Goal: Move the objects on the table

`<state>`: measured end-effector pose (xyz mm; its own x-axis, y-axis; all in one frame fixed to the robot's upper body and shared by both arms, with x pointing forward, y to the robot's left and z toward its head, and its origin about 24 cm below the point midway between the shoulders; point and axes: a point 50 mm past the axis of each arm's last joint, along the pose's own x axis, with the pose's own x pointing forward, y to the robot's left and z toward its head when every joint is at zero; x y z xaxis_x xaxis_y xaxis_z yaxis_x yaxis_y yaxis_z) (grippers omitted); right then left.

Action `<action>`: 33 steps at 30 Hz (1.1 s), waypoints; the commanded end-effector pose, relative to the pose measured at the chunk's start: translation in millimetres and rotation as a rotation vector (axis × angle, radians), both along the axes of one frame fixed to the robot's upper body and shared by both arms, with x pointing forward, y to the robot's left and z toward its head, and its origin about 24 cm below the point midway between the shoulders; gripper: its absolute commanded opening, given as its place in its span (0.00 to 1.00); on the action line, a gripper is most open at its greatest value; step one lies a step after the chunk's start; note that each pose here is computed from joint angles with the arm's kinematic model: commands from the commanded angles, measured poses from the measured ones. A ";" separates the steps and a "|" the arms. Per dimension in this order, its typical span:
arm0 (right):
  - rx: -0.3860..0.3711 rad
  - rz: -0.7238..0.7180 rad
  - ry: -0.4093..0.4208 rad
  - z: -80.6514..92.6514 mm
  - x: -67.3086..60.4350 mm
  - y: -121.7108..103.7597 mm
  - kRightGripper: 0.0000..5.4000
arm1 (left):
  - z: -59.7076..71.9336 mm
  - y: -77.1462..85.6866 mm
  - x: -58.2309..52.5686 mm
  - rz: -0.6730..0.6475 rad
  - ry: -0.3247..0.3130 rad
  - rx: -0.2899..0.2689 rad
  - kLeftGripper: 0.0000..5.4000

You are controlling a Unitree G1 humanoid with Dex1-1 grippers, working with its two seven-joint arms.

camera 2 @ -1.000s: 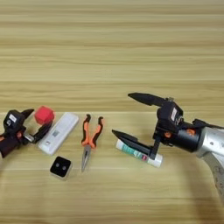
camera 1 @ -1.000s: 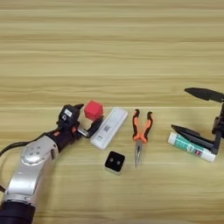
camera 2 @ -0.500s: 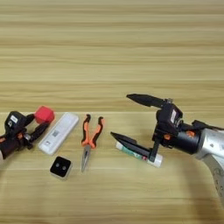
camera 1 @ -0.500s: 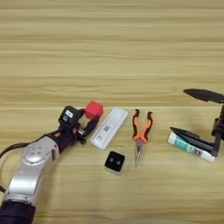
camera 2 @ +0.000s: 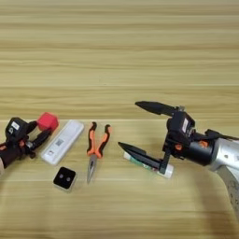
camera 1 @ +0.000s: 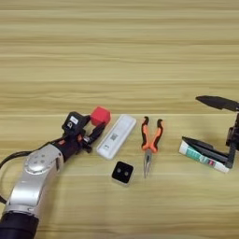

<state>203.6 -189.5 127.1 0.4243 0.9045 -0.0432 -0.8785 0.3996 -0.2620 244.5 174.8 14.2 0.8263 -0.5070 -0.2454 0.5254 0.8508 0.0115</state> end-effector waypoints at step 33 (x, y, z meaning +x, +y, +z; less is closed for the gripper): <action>-0.010 0.066 -0.006 7.1 5.7 9.6 1.00 | 45.4 -19.9 -1.6 -0.341 -0.214 -0.022 0.42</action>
